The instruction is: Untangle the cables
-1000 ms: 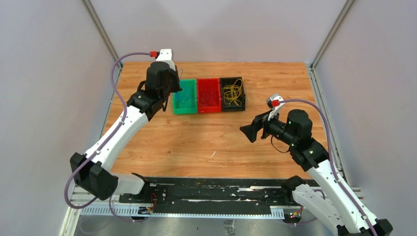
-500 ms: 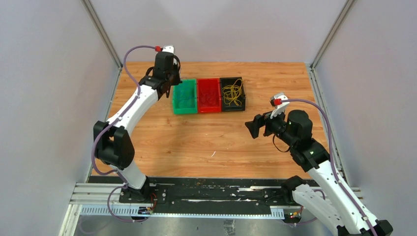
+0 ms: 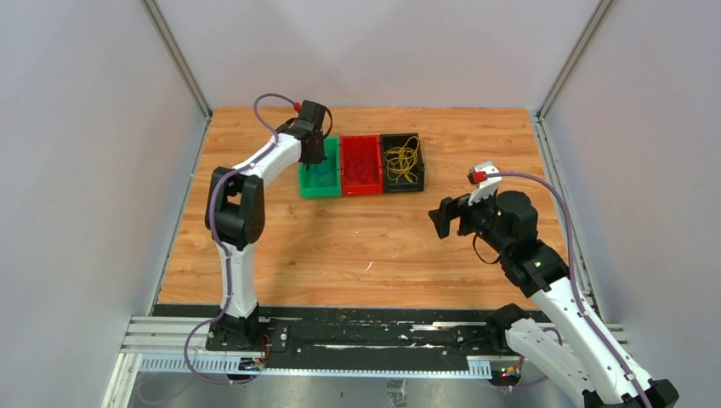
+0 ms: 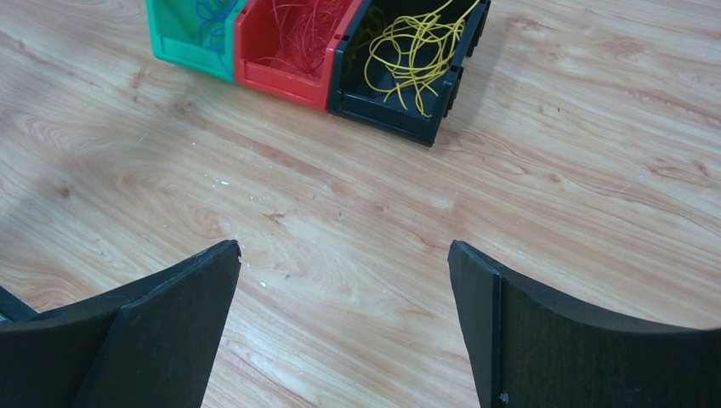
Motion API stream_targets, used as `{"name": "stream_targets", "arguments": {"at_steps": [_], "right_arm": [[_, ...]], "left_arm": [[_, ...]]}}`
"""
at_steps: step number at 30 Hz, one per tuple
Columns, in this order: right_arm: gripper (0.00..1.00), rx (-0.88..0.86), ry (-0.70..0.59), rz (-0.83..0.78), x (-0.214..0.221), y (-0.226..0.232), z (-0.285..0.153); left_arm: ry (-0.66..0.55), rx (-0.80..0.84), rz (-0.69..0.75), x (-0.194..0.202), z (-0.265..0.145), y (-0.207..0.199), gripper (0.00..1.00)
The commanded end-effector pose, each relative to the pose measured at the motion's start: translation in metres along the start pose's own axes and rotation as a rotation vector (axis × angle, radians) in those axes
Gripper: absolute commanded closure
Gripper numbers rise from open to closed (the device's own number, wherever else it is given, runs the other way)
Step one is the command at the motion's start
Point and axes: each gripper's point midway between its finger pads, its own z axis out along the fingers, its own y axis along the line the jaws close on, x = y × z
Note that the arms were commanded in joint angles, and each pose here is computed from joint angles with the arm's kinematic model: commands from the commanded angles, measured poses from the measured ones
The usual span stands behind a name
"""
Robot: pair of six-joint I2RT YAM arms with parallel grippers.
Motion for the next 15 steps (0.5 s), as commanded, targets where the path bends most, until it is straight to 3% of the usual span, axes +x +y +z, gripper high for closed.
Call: {"name": "stream_targets", "arguments": {"at_steps": [1, 10, 15], "right_arm": [[0.01, 0.034, 0.012, -0.02, 0.006, -0.006, -0.002], [0.02, 0.044, 0.013, -0.022, 0.007, -0.008, -0.003], [0.01, 0.041, 0.014, -0.022, 0.008, -0.008, -0.004]], "left_arm": [[0.106, -0.081, -0.023, 0.023, 0.015, 0.014, 1.0], [0.112, -0.058, -0.018, 0.021, 0.022, 0.008, 1.0], [0.094, -0.031, -0.005, 0.012, 0.014, 0.004, 0.78]]}}
